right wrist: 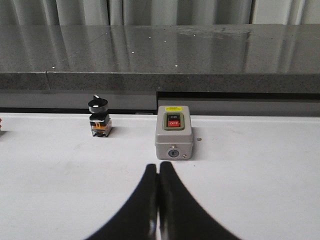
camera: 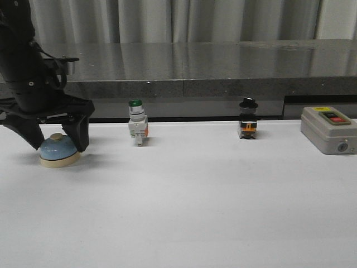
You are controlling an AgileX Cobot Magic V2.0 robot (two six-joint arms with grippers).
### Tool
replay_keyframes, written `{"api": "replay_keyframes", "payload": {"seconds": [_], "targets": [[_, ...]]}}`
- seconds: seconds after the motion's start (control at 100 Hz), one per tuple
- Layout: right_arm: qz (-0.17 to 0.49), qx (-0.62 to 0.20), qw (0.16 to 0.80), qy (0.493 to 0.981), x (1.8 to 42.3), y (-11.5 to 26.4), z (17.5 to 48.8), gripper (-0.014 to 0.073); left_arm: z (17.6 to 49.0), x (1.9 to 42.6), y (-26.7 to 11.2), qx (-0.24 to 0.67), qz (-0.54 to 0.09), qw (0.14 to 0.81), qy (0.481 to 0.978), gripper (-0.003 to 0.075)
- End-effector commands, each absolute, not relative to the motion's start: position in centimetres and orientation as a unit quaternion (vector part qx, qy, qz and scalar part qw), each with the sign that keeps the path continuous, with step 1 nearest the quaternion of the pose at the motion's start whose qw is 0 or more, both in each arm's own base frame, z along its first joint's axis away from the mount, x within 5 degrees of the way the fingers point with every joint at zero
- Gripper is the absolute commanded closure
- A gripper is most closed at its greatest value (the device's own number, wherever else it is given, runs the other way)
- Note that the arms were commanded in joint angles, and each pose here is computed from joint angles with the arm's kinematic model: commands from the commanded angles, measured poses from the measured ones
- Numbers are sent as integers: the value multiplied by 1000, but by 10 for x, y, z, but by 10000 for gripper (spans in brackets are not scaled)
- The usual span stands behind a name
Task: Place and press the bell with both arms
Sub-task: 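Lower the left gripper over the blue bell and grasp its sides, then carry the bell toward the table centre and set it down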
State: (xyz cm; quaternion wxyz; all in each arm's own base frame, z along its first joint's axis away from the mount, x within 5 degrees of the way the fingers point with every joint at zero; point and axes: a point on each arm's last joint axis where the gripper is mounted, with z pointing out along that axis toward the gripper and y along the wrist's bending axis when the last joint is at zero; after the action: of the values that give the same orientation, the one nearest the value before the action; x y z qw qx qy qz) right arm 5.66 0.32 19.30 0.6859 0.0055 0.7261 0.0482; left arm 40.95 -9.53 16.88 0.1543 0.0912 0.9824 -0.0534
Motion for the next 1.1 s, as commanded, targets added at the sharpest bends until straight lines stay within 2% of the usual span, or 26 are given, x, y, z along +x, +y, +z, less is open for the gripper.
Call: {"api": "replay_keyframes", "payload": {"seconds": [0.0, 0.09, 0.28, 0.42, 0.59, 0.7, 0.83, 1.09], "targets": [[44, 0, 719, 694, 56, 3, 201, 663, 199, 413, -99, 90, -65, 202, 973, 121], [44, 0, 719, 694, 56, 3, 201, 663, 199, 412, -99, 90, -65, 200, 974, 178], [44, 0, 719, 694, 56, 3, 201, 663, 199, 411, -99, 91, -64, 193, 975, 390], [44, 0, 719, 694, 56, 3, 201, 663, 198, 410, -99, 96, -63, 185, 976, 489], [44, 0, 719, 694, 56, 3, 201, 663, 205, 404, -108, 149, -58, 157, 975, 492], [44, 0, 719, 694, 56, 3, 201, 663, 215, 400, -122, 168, -62, 164, 970, 492], [44, 0, 719, 694, 56, 3, 201, 663, 226, 390, -148, 199, -70, 182, 960, 492], [44, 0, 719, 694, 56, 3, 201, 663, 224, 364, -211, 275, -86, 187, 939, 491]]}}
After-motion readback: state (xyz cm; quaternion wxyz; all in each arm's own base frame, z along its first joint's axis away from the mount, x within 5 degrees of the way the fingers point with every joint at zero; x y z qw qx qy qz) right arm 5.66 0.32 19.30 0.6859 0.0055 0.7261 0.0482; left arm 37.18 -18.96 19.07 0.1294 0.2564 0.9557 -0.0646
